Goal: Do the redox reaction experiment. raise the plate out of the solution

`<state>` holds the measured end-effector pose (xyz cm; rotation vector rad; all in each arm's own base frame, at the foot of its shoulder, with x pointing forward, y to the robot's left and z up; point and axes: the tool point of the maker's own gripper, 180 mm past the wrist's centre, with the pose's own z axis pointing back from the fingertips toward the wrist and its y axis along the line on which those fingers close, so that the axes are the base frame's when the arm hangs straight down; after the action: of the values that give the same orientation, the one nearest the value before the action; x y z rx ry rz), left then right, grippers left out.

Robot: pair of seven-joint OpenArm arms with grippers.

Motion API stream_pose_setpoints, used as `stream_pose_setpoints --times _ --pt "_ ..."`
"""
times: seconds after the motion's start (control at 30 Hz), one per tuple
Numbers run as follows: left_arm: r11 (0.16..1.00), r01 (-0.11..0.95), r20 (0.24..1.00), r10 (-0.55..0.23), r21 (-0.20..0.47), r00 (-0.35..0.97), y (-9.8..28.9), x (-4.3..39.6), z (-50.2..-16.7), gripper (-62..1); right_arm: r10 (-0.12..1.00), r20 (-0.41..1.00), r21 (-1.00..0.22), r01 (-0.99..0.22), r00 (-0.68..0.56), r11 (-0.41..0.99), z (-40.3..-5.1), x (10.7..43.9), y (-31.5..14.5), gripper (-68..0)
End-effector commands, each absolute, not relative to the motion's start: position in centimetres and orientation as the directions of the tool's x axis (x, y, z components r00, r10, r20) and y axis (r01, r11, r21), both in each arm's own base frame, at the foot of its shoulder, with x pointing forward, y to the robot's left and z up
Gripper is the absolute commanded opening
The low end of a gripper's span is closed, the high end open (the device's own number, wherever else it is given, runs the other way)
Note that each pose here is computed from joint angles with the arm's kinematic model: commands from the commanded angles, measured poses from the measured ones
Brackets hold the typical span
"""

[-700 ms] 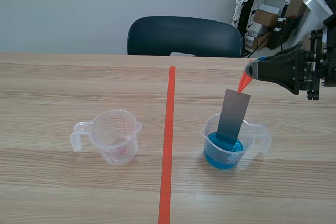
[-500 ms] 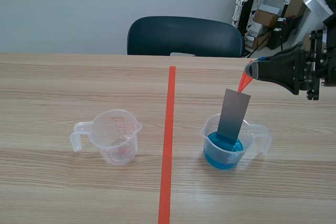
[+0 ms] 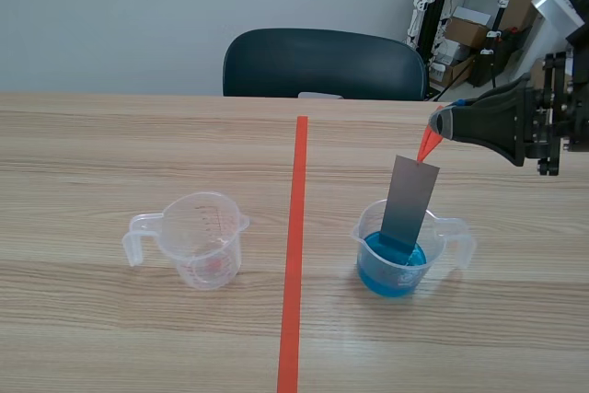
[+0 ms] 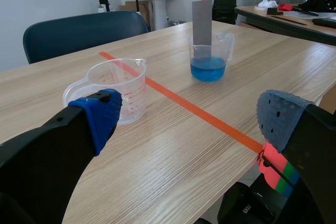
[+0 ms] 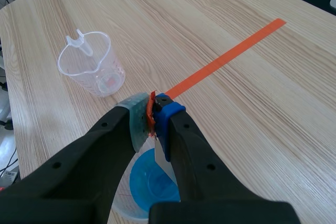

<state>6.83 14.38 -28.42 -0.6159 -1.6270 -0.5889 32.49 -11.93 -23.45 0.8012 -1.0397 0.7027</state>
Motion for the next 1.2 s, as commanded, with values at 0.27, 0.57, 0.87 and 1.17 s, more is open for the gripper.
stream_pose_setpoints --times 0.27,0.57,0.87,1.17 --pt "0.726 0.686 0.986 0.088 0.034 -0.143 14.1 7.0 -27.8 -6.7 0.094 0.945 0.223 -0.826 0.314 0.518 -21.7 32.8 -11.9 -67.3" --pt "0.728 0.685 0.986 0.089 0.034 -0.143 14.1 7.0 -27.8 -6.7 0.079 0.947 0.227 -0.824 0.311 0.519 -21.5 32.9 -11.9 -67.3" --pt "0.727 0.686 0.991 0.065 0.035 -0.119 14.1 7.1 -28.4 -6.7 0.059 0.955 0.219 -0.825 0.290 0.522 -20.7 33.1 -12.1 -67.3" --pt "0.729 0.684 0.986 0.088 0.034 -0.143 14.1 7.0 -27.8 -6.7 0.063 0.969 0.175 -0.841 0.240 0.513 -18.5 32.8 -12.3 -67.3"
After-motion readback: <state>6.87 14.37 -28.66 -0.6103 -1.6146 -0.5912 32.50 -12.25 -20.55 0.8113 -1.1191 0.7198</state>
